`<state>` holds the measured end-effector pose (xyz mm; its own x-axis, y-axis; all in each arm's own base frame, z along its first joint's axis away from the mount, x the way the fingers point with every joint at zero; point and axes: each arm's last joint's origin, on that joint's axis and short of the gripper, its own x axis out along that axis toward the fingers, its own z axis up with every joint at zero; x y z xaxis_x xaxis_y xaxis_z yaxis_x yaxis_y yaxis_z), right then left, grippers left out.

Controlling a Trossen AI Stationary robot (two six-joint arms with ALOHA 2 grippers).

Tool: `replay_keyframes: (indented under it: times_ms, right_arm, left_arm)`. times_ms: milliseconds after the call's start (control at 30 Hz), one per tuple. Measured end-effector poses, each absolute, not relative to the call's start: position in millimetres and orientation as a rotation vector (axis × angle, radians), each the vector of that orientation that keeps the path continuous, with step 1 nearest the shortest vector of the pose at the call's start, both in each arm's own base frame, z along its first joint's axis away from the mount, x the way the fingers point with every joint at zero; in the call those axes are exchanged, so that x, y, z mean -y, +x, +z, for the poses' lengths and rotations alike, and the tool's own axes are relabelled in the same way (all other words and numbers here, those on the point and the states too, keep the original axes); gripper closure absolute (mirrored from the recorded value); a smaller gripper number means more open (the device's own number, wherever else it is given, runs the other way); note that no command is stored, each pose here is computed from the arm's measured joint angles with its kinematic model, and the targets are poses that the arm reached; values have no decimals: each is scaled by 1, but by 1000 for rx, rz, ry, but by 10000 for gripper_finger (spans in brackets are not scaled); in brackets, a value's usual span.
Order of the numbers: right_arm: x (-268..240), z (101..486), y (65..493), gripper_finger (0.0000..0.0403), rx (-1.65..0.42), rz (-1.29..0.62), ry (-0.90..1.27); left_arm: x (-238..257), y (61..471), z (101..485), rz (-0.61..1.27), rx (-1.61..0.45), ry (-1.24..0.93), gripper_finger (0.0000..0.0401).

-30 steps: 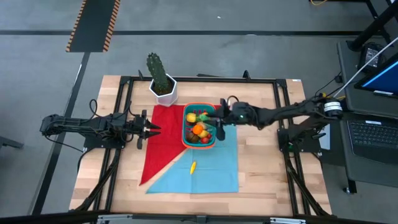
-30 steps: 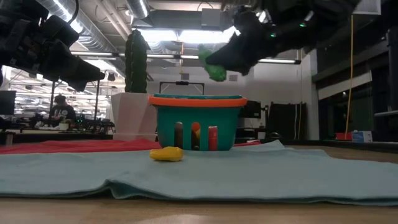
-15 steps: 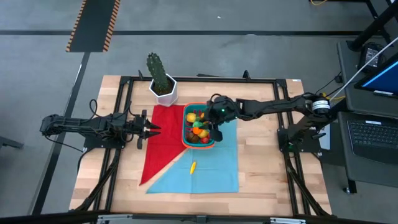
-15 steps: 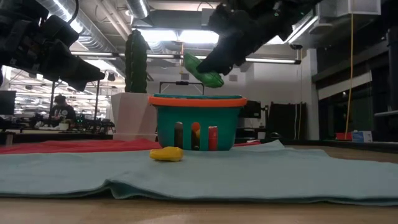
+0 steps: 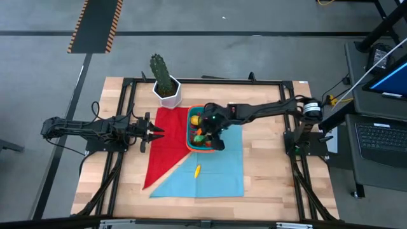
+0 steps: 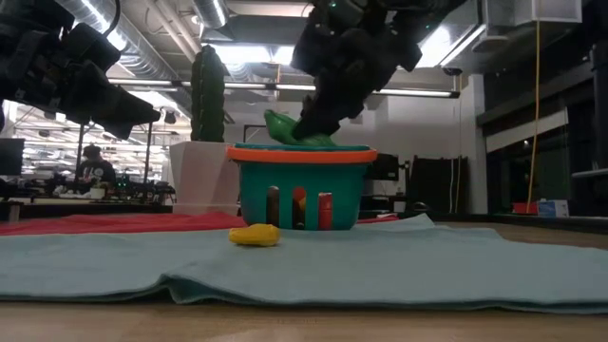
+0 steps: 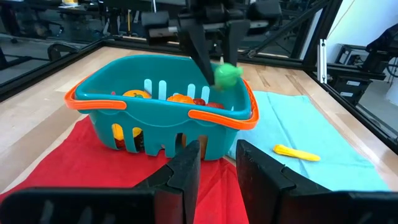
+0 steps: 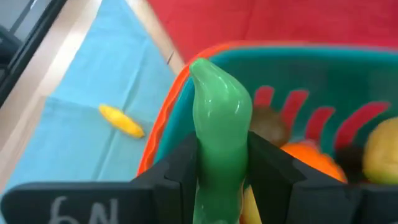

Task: Pick and placing Produce into tupperware
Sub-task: Put the pea into the basket, then put the corn into the basket

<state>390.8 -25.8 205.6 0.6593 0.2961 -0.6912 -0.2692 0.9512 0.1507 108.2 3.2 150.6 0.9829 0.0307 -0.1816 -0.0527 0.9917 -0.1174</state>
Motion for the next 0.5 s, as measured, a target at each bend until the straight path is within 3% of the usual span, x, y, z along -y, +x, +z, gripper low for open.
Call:
replay_keyframes:
  times_ms: [267,500]
  right_arm:
    - [16,202,395,285,-816,340,42]
    - [17,202,395,166,-828,306,107]
  left_arm:
    - [-3,108,151,42,-181,-122,305]
    - [-3,108,151,42,-181,-122,305]
